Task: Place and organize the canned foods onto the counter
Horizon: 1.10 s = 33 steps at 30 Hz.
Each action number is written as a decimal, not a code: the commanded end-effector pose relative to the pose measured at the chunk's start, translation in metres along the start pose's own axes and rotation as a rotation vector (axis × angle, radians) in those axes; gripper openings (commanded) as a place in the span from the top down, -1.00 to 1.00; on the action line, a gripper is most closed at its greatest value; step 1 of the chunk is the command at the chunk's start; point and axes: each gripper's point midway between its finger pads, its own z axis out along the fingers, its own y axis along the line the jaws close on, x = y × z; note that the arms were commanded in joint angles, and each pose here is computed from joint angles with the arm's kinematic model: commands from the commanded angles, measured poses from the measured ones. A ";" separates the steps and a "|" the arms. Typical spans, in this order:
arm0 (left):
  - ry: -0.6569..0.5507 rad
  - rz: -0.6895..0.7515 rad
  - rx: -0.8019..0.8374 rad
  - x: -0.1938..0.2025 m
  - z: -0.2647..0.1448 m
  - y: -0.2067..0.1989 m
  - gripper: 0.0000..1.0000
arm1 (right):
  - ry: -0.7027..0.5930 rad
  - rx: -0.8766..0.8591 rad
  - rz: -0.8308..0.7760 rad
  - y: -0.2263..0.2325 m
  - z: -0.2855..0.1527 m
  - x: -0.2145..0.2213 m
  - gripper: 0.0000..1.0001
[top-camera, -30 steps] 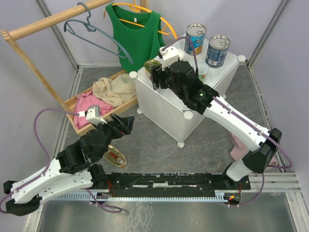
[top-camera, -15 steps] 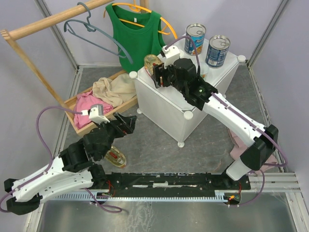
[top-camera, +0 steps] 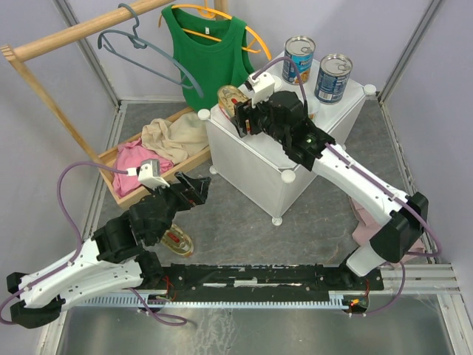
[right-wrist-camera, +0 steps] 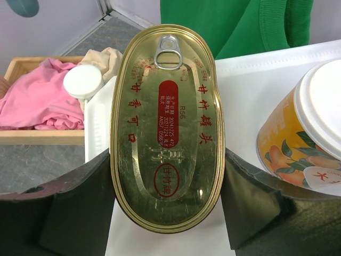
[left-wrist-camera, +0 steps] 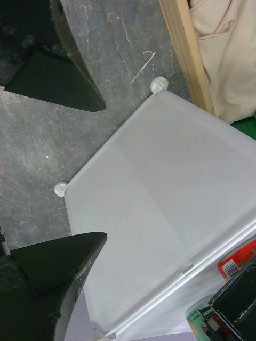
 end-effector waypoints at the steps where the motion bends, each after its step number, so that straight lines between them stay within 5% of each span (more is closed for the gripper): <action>1: -0.047 -0.048 0.045 -0.021 -0.003 -0.017 -0.99 | -0.017 -0.062 -0.041 0.007 -0.014 -0.009 0.98; 33: -0.044 -0.058 0.043 -0.019 -0.002 -0.017 -0.99 | 0.048 -0.157 -0.092 0.008 -0.022 0.004 0.98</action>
